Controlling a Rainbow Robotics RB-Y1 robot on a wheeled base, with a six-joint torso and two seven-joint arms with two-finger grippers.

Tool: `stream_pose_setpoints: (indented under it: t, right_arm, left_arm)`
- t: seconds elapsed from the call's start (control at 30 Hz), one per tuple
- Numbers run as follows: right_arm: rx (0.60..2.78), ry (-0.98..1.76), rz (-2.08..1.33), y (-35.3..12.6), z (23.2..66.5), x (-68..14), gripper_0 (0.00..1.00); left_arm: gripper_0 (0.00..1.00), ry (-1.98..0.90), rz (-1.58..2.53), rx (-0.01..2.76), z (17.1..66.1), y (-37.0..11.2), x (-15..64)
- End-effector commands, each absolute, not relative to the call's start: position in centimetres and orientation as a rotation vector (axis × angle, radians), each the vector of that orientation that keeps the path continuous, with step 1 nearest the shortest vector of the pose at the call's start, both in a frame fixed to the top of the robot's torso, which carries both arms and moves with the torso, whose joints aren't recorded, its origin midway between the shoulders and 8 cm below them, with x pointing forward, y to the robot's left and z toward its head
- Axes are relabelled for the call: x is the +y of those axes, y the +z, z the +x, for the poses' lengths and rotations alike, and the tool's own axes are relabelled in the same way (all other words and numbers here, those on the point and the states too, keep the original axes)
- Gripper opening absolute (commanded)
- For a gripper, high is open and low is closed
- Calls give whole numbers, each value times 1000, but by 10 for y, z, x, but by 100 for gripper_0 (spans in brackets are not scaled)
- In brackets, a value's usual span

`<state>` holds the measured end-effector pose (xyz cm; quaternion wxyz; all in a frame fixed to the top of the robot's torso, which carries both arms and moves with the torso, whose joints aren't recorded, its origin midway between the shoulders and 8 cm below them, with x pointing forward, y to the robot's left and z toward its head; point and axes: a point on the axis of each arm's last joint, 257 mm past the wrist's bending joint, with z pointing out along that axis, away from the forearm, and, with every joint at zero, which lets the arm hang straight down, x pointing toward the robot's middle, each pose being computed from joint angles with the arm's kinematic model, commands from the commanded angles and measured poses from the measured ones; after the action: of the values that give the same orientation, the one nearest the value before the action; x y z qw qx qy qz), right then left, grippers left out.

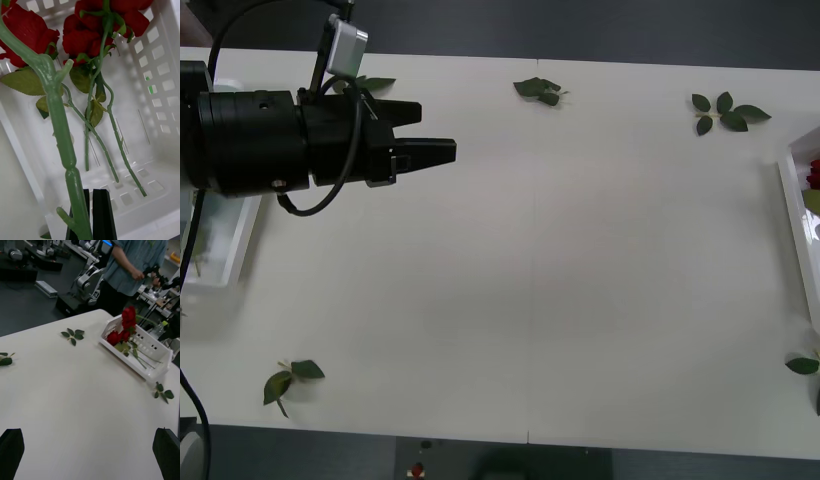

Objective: Put the red flowers into the right box and the blue flowers into the left box

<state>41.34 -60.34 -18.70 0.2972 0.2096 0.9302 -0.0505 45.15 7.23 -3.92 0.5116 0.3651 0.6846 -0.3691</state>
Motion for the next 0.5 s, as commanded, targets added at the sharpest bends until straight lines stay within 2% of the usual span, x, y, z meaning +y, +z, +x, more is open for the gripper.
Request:
stream_pose_setpoints:
  t: [0.03,0.27,0.5]
  right_arm:
    - [2427,-154,623,-188,423,-624,0]
    - [2370,-190,627,-224,443,-640,0]
    - [2349,-208,646,-241,446,-650,0]
  left_arm:
    - [100,-907,934,1579,436,-36,71]
    - [100,-964,995,1524,415,-36,71]
    - [100,-1036,1025,1473,395,-33,69]
